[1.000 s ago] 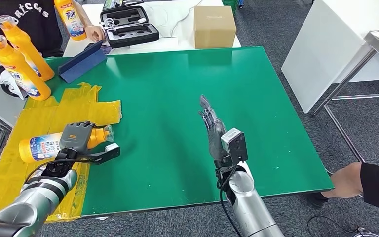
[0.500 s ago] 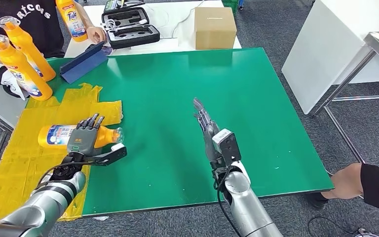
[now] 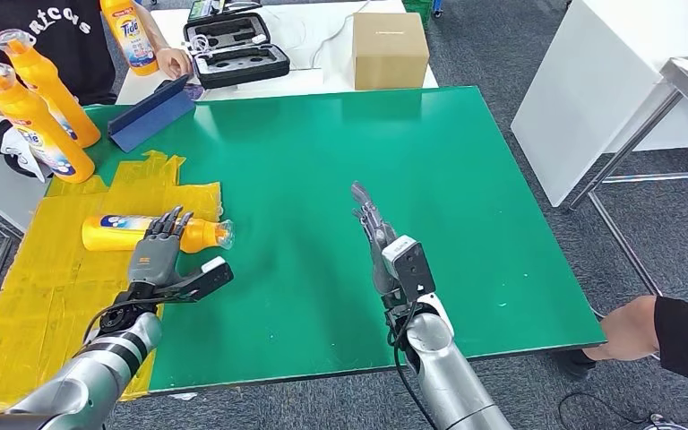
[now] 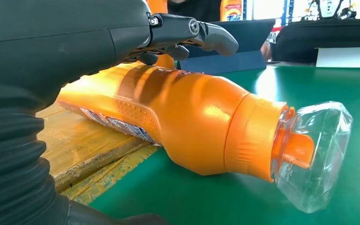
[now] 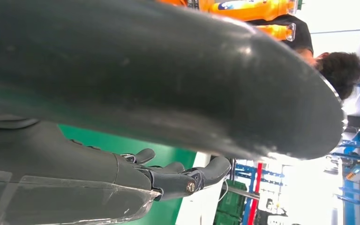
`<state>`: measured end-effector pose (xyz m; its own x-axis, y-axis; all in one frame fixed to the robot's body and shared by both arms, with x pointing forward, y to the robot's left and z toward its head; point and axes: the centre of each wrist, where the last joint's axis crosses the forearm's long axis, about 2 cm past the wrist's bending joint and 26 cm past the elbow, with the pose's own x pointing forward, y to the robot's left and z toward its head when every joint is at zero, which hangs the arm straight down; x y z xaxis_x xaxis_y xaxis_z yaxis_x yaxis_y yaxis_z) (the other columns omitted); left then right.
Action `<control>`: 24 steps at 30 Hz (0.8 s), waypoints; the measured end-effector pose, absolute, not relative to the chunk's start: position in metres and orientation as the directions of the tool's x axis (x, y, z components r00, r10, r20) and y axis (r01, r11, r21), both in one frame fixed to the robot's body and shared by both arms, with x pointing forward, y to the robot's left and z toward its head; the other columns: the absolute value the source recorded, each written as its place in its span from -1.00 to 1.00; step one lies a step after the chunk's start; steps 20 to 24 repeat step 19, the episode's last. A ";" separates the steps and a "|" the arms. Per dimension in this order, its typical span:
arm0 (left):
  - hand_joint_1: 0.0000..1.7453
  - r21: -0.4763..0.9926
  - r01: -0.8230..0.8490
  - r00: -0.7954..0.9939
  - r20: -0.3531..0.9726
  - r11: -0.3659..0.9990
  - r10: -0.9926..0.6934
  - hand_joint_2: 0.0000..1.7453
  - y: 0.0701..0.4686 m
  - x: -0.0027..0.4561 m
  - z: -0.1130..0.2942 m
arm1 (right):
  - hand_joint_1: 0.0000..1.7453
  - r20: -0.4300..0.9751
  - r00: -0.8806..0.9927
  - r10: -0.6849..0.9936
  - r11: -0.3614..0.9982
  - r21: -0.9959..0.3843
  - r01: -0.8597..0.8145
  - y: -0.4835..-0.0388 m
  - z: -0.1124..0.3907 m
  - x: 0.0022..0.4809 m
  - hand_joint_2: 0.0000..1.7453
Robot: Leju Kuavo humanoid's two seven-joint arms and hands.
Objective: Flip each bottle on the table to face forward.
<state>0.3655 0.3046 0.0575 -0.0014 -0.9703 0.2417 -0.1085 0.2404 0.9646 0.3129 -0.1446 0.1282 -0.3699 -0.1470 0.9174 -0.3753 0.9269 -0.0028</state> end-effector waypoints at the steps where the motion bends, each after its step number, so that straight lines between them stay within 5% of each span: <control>1: -1.00 0.964 -0.109 0.000 0.245 0.244 -0.969 1.00 0.304 0.366 0.057 | -1.00 0.917 -0.370 -0.147 0.927 -0.003 -0.375 -0.145 0.128 0.313 -1.00; 6: -1.00 0.950 -0.124 -0.012 0.286 0.285 -0.958 1.00 0.304 0.365 0.057 | -1.00 0.918 -0.372 -0.140 0.929 -0.008 -0.369 -0.145 0.128 0.313 -1.00; 10: -1.00 0.888 -0.125 -0.066 0.438 0.443 -0.897 1.00 0.304 0.364 0.056 | -1.00 0.922 -0.369 -0.118 0.935 -0.022 -0.355 -0.147 0.123 0.309 -1.00; 17: -1.00 0.422 0.015 -0.160 0.896 0.907 -0.414 1.00 0.284 0.360 0.059 | -1.00 0.940 -0.333 -0.071 0.943 -0.046 -0.330 -0.153 0.107 0.297 -1.00; 24: -1.00 0.322 0.028 -0.177 0.933 0.946 -0.312 1.00 0.280 0.355 0.061 | -1.00 0.943 -0.327 -0.059 0.946 -0.052 -0.321 -0.155 0.105 0.295 -1.00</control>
